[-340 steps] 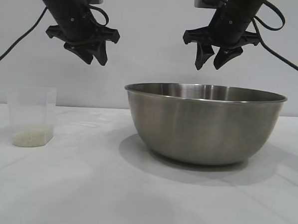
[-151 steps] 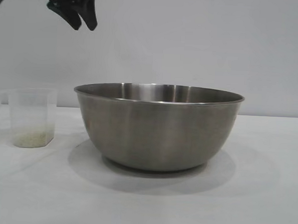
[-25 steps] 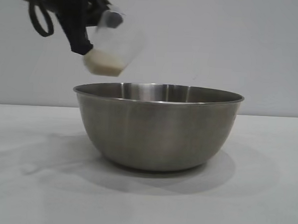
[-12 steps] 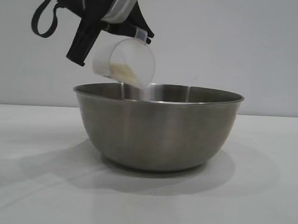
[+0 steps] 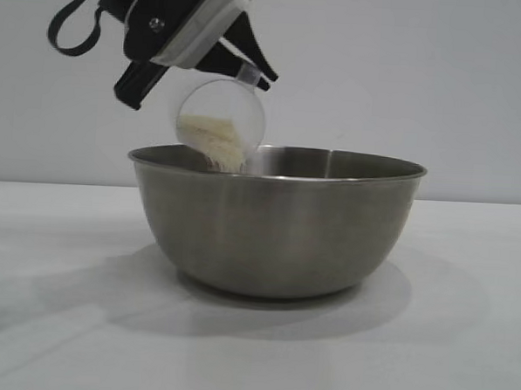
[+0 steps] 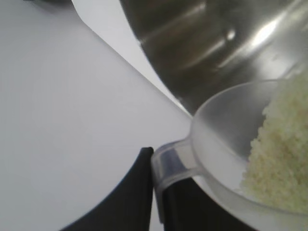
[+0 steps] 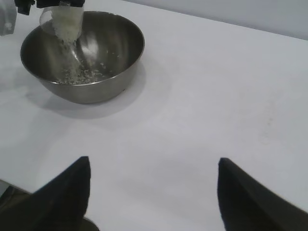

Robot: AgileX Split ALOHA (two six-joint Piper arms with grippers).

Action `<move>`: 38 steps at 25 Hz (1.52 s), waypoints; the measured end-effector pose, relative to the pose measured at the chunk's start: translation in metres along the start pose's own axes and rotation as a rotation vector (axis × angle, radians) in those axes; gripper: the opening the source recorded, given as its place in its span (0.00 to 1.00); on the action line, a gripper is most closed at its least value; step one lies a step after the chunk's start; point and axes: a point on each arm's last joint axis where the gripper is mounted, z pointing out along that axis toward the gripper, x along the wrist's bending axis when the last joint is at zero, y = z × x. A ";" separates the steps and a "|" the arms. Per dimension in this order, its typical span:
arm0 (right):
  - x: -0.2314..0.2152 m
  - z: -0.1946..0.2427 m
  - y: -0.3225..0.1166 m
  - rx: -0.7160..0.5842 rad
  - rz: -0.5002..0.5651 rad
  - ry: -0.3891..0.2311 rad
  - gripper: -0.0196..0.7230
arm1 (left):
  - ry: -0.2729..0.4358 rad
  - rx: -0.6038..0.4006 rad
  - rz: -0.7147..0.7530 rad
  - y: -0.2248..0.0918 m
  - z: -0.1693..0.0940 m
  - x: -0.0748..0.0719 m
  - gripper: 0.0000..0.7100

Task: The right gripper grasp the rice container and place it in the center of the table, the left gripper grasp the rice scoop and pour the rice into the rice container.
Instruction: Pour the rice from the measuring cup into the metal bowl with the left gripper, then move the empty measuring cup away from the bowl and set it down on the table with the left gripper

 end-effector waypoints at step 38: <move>0.000 0.000 0.000 0.000 0.001 0.000 0.66 | 0.357 0.689 -1.967 -0.043 -0.018 -0.028 0.00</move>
